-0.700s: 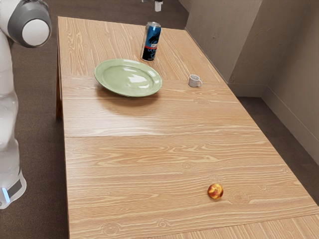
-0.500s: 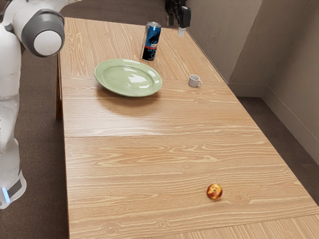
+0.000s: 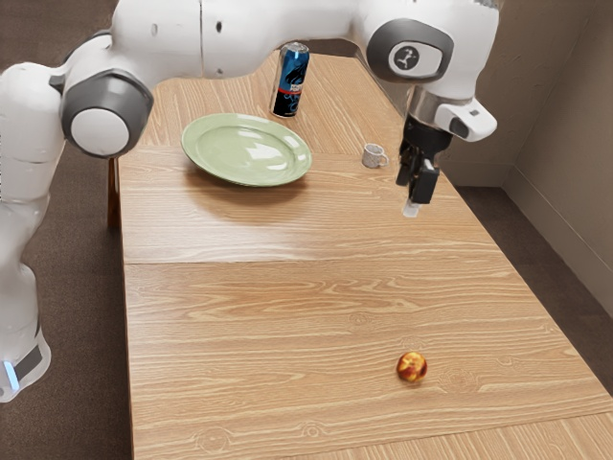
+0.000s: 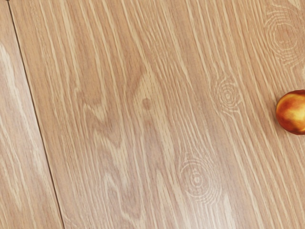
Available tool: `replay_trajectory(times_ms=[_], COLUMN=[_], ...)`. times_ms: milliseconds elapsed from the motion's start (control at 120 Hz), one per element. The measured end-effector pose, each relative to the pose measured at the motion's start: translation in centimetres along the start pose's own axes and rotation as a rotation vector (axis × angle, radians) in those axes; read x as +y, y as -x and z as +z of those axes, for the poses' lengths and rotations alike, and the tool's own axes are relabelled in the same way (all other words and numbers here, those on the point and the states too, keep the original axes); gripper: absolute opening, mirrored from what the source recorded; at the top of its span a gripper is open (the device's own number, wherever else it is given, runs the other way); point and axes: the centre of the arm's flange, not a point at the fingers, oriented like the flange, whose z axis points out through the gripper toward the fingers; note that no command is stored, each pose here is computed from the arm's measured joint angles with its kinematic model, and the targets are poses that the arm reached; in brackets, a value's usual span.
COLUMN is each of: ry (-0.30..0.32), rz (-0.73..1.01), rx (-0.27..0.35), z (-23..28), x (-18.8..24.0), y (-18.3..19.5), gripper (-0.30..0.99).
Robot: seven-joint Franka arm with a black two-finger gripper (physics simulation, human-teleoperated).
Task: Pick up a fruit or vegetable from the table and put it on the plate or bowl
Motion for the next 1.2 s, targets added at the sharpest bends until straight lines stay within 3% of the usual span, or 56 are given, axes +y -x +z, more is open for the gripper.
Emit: replay_trajectory(times_ms=[317, 508, 800, 1200], ry=[0.049, 0.053, 0.049, 0.039], rz=[0.105, 0.178, 0.227, 0.179], rx=[-0.044, -0.051, -0.079, -0.132], z=[6.5, 7.7, 11.7, 15.8], x=[7.5, 13.0, 17.5, 15.4], y=[-3.4, -3.5, -4.4, -5.2], gripper=[0.67, 0.67, 0.67, 0.67])
